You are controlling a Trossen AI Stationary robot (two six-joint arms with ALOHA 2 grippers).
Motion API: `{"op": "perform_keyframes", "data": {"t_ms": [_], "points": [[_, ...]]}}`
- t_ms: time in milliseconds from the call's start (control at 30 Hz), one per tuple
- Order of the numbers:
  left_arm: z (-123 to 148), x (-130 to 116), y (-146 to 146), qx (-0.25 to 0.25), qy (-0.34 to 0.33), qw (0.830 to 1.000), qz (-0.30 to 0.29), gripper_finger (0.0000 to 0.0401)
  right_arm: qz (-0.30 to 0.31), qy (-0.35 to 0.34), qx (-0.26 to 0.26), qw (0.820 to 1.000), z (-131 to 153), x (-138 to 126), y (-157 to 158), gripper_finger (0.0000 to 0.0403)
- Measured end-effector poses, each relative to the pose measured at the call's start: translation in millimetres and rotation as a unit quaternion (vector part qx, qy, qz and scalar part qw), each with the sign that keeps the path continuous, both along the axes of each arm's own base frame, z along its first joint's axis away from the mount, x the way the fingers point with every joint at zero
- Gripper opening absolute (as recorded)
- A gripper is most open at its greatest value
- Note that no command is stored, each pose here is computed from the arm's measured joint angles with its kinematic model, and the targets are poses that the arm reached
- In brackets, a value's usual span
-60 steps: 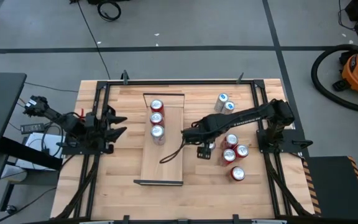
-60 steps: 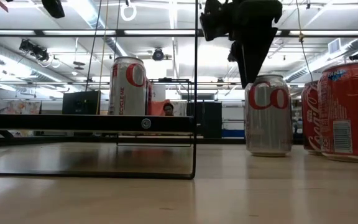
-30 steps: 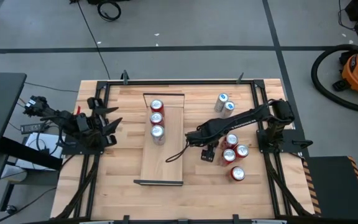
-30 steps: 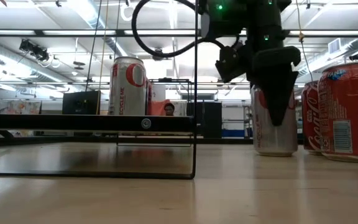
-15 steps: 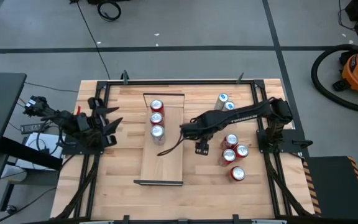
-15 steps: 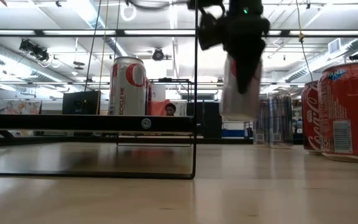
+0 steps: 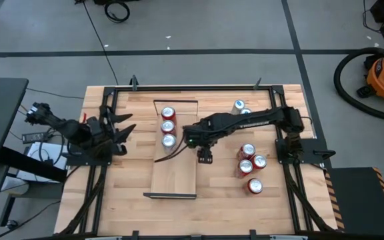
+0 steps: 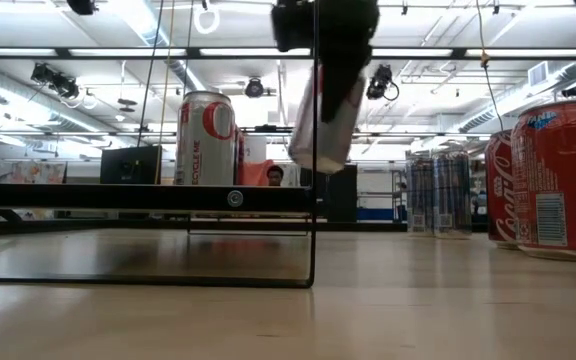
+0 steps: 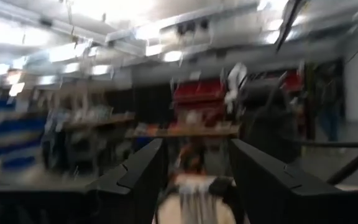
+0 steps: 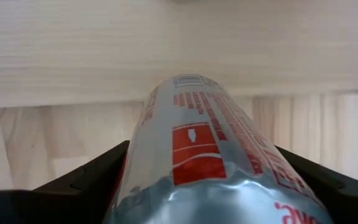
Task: Place canned beverage on shelf
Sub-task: Put the silver soda can on the shelf aligned with the silver soda can
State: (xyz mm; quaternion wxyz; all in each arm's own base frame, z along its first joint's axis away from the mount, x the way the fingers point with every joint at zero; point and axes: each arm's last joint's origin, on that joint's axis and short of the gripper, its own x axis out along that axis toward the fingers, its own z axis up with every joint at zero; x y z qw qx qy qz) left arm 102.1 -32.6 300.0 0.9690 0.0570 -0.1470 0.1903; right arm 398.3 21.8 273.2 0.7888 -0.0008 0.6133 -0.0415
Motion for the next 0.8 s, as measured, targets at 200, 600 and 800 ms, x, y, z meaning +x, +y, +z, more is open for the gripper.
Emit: {"op": "perform_keyframes", "data": {"t_ms": [200, 600, 800], "points": [[8, 4, -2, -0.045, 0.064, 0.997, -0.011, 0.0194, 0.036, 0.004, -0.01, 0.999, -1, 26, 2, 0.0325], [10, 6, -2, -0.043, 0.071, 0.996, -0.009, 0.0194, 0.066, 0.011, -0.008, 0.998, -21, 60, -6, 0.0325], [10, 6, -2, -0.035, 0.075, 0.997, -0.006, 0.0194, 0.074, -0.015, -0.011, 0.997, -23, 68, -7, 0.0325]]}}
